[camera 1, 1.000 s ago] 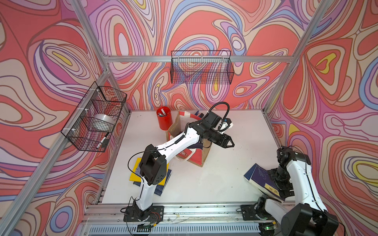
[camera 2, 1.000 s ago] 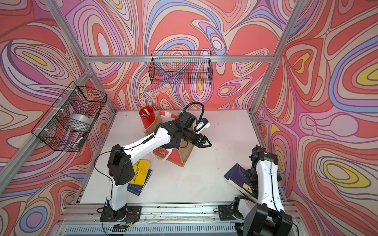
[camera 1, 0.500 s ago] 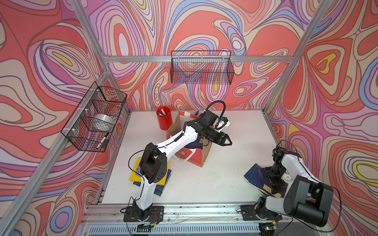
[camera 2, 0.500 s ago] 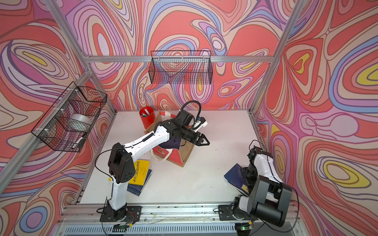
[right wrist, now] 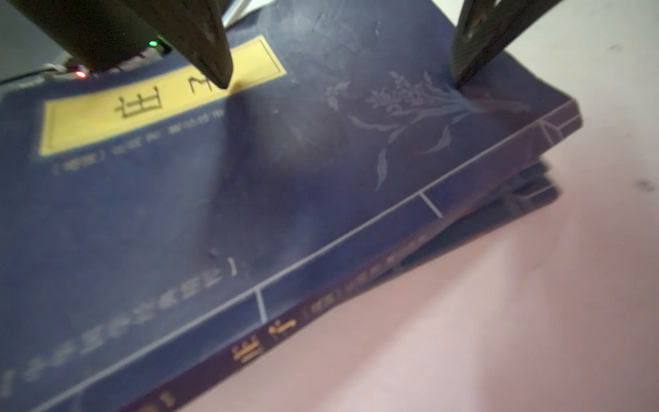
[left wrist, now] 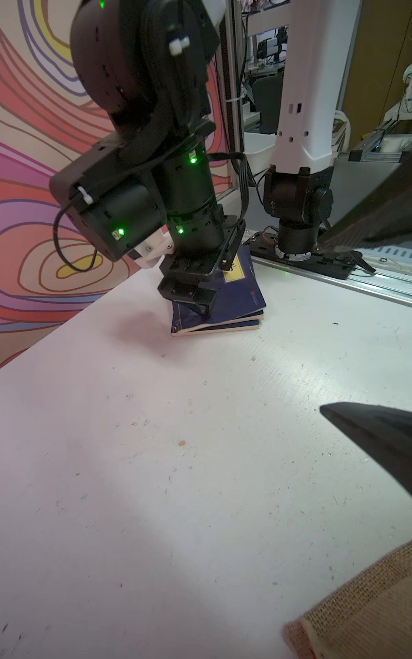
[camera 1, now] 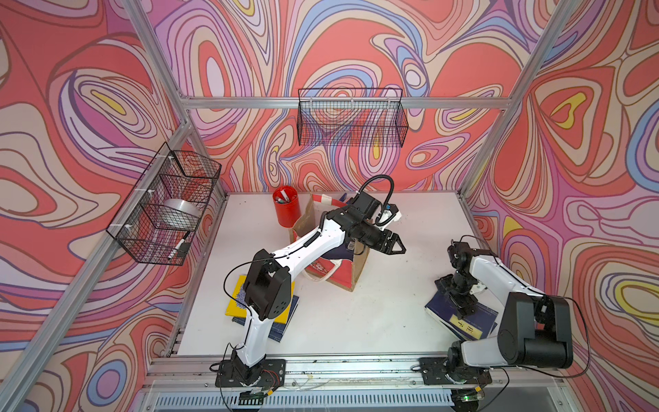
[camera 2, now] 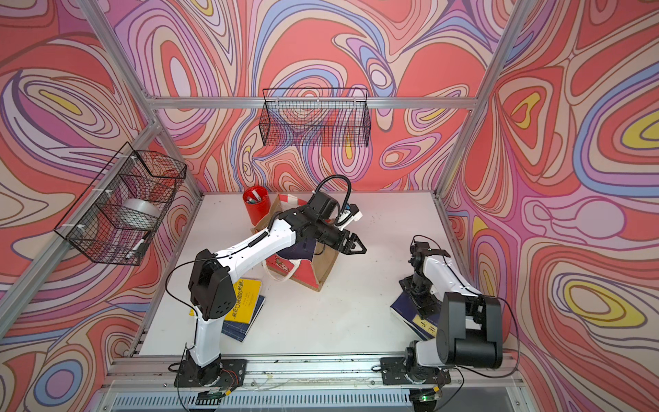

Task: Put the books into the canvas bag
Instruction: Move the book to the book.

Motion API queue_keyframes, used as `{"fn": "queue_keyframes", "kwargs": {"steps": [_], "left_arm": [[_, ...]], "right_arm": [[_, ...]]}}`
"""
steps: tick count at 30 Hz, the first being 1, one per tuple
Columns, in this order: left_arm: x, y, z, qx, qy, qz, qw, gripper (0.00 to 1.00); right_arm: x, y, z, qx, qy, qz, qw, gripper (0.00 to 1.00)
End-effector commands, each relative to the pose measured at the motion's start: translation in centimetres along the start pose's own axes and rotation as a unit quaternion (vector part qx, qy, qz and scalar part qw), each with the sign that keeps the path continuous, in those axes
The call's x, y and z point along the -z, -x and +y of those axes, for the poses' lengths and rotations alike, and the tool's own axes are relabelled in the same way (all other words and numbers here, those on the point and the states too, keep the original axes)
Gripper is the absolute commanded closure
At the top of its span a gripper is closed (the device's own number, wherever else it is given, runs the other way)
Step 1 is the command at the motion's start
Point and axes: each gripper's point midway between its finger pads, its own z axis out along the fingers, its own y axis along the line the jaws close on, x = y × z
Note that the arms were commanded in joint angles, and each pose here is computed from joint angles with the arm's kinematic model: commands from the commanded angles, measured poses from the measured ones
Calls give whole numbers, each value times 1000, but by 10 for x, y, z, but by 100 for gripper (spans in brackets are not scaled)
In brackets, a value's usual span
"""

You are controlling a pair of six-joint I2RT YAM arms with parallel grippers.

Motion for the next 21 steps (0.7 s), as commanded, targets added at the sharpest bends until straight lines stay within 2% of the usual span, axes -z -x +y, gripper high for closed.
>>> {"fn": "queue_keyframes", "kwargs": {"steps": [1, 8, 12, 14, 17, 21], "left_arm": [[3, 0, 2, -2, 6, 5, 1000, 32], [0, -1, 5, -1, 6, 7, 1000, 32], [-3, -1, 4, 4, -4, 8, 1000, 31], [-4, -1, 4, 6, -7, 9, 1000, 31], [-6, -2, 4, 10, -12, 10, 1000, 31], [-11, -6, -1, 14, -28, 17, 999, 31]], "right_arm": [[-62, -30, 30, 28, 25, 65, 997, 3], [-33, -18, 60, 65, 76, 30, 995, 3], [3, -7, 86, 99, 129, -7, 987, 3], [30, 8, 90, 116, 138, -54, 982, 2], [60, 35, 75, 113, 116, -116, 980, 2], [45, 61, 27, 54, 45, -82, 994, 2]]}}
